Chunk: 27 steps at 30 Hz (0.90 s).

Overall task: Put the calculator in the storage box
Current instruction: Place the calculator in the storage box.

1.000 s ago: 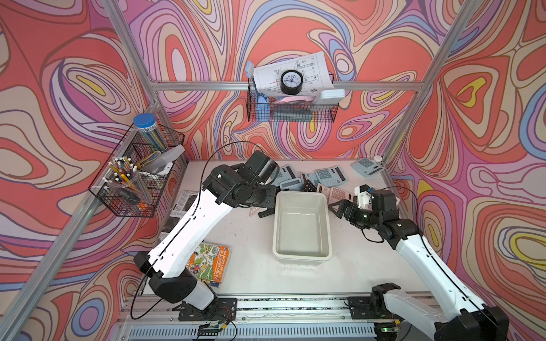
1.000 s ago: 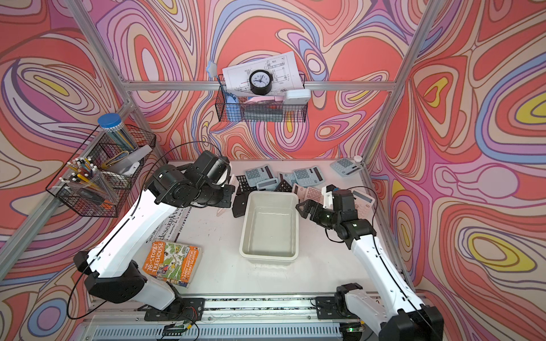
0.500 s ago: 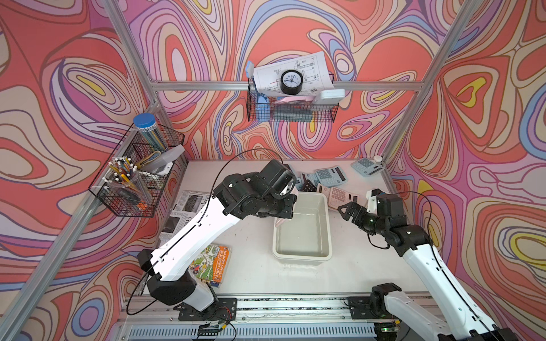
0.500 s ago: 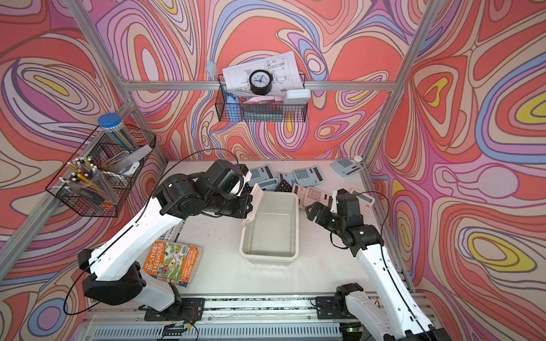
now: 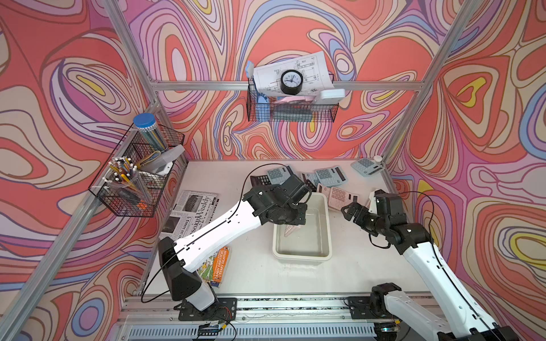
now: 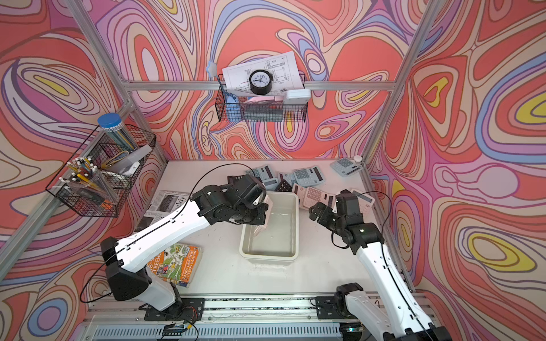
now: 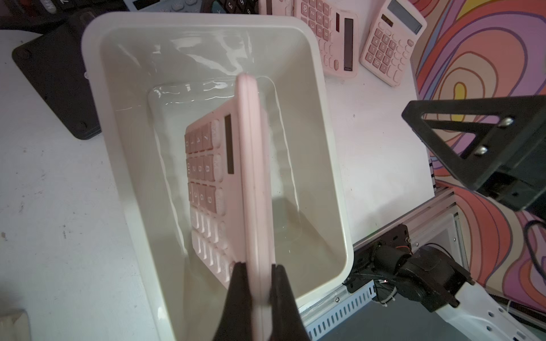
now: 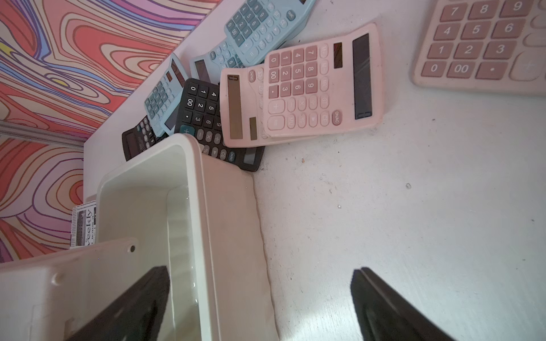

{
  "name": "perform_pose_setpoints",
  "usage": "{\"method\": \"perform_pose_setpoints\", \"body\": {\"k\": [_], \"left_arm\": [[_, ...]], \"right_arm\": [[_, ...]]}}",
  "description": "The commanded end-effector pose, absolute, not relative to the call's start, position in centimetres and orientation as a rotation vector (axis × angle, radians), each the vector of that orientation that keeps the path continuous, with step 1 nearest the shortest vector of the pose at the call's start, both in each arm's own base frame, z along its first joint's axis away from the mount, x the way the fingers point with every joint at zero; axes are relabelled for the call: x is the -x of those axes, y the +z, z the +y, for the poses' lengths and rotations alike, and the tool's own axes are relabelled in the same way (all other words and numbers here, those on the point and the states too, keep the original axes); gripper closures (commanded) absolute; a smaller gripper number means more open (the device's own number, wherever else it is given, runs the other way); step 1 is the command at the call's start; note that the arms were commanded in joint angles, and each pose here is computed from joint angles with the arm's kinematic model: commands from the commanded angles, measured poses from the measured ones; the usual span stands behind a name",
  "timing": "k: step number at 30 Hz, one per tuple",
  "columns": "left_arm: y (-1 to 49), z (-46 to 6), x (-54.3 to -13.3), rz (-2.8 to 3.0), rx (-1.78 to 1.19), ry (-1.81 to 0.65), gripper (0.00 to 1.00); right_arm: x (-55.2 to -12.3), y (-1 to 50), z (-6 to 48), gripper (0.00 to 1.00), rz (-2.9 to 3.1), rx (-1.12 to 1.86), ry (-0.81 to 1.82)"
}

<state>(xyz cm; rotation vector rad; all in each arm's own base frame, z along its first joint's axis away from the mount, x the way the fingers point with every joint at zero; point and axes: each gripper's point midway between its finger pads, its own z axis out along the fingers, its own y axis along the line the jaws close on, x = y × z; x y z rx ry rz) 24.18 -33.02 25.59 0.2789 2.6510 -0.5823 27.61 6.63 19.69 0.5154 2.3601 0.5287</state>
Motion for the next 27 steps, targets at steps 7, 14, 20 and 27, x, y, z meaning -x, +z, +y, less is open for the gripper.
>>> {"method": "perform_pose_setpoints", "body": {"k": [7,14,20,27], "left_arm": [[20.8,-35.5,-26.3,2.634,-0.307,-0.396,1.0],[17.9,-35.6,-27.5,2.59,-0.354,-0.236,1.0],[14.9,-36.5,-28.1,2.587,-0.415,-0.132,1.0],[12.9,-37.5,-28.6,2.584,-0.438,-0.1,1.0]], "right_arm": [[-27.9,19.3,6.5,0.02,2.374,-0.508,0.5],[-28.4,18.8,6.6,0.02,2.391,-0.498,0.491],[-28.7,18.3,6.6,0.02,2.403,-0.502,0.485],[-28.9,18.0,6.7,0.02,2.415,-0.492,0.478]]}}
